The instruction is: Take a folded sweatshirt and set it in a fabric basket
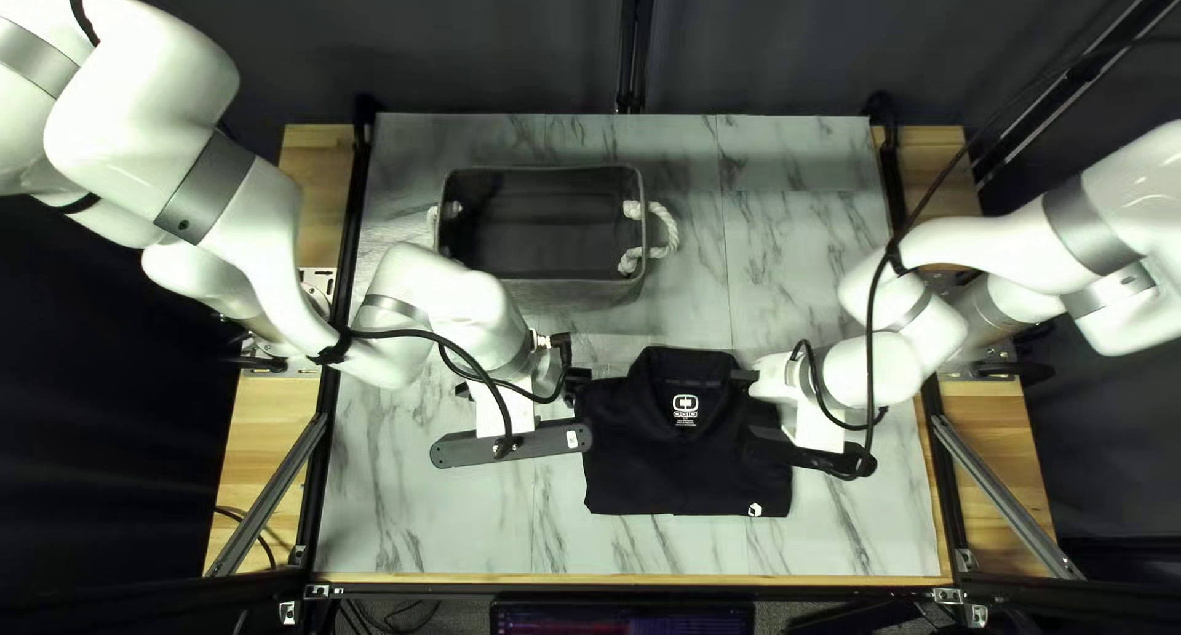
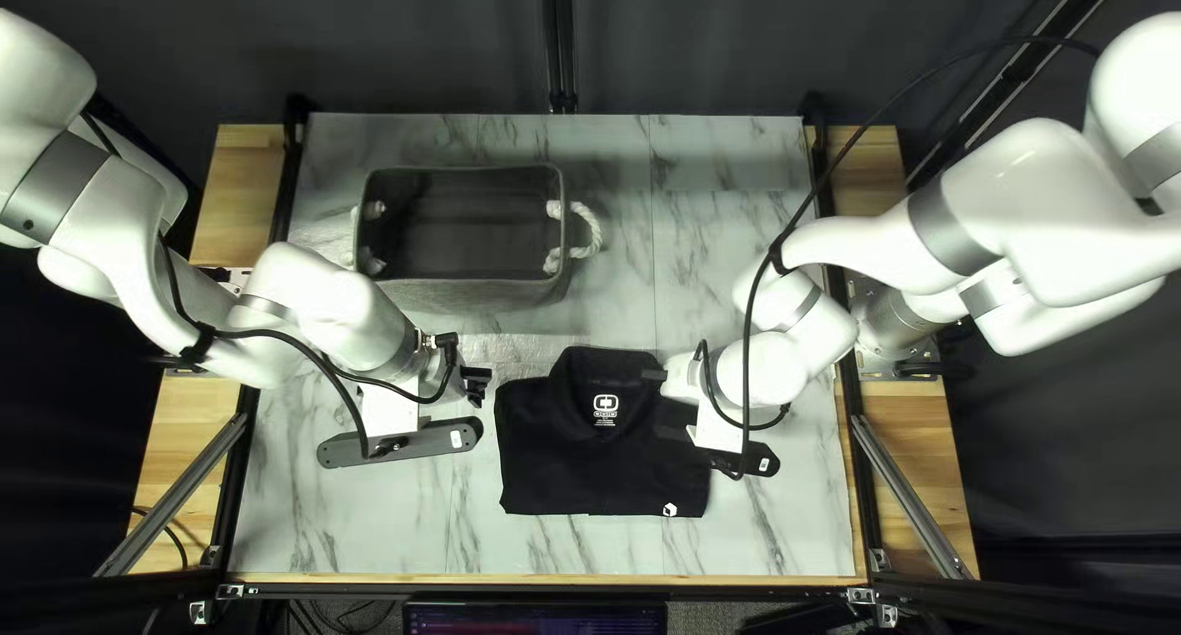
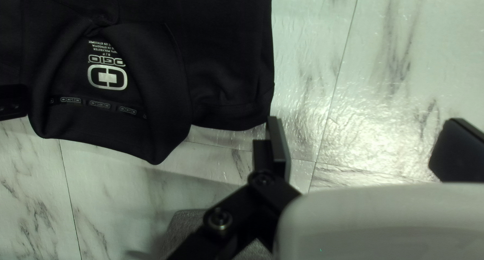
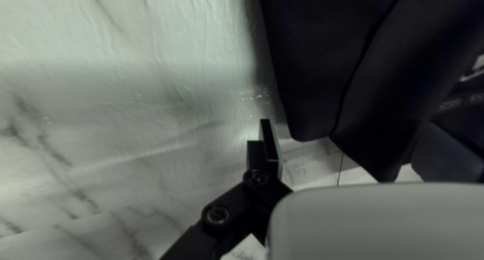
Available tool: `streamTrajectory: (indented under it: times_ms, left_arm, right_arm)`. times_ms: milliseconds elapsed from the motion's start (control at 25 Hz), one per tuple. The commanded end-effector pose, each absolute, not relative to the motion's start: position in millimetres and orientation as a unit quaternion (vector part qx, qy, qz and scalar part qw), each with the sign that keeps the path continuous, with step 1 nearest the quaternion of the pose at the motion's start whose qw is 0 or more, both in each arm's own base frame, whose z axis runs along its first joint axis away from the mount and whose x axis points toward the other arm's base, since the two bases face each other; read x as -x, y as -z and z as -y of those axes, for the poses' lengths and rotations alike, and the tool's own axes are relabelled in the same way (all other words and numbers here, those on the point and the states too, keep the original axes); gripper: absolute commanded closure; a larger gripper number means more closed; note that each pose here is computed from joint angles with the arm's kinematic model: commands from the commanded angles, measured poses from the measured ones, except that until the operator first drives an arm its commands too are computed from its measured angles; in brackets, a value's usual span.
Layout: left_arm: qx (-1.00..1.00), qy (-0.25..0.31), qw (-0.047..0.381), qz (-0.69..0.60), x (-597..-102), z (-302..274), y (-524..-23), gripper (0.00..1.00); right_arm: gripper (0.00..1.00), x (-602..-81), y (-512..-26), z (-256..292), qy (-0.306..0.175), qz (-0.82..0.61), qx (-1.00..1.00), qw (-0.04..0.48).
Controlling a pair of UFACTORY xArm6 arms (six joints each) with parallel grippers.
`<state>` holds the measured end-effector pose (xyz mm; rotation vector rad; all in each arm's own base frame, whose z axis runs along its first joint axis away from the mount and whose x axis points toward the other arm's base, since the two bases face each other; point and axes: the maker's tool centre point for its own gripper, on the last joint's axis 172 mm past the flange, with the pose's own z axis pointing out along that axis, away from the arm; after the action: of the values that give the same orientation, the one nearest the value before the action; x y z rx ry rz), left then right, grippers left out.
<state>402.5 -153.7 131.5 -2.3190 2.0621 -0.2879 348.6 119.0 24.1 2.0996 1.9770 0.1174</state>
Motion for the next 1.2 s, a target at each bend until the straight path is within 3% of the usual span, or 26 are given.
streamTrajectory:
  times_ms: [40, 920, 960, 1000, 1040, 1080, 1200]
  left_arm:
    - [0.744, 0.094, 0.015, -0.662, -400.8, 153.5, -132.2, 0.00]
    - [0.744, 0.093, 0.016, -0.661, -398.3, 153.0, -136.0, 0.00]
    - [0.744, 0.093, 0.016, -0.661, -398.3, 152.9, -136.2, 0.00]
    - [0.745, 0.094, 0.016, -0.661, -398.4, 152.9, -136.3, 0.00]
    - [0.745, 0.094, 0.016, -0.661, -398.3, 152.9, -136.5, 0.00]
    - [0.745, 0.093, 0.016, -0.661, -398.3, 152.8, -136.6, 0.00]
    - [0.745, 0.094, 0.016, -0.660, -397.7, 152.1, -136.7, 0.00]
  right_arm:
    - [0.00, -349.1, -23.4, -118.9, -0.044, -0.685, -0.715, 0.131]
    - [0.00, -354.6, -16.0, -122.9, -0.038, -0.688, -0.715, 0.122]
    - [0.03, -354.9, -15.7, -123.4, -0.038, -0.688, -0.714, 0.122]
    - [0.18, -354.9, -15.0, -123.9, -0.037, -0.688, -0.714, 0.121]
    - [0.95, -355.0, -14.7, -124.2, -0.036, -0.688, -0.714, 0.121]
    - [1.00, -355.3, -14.5, -124.3, -0.036, -0.689, -0.714, 0.120]
    - [1.00, -354.6, -15.3, -124.8, -0.035, -0.692, -0.712, 0.119]
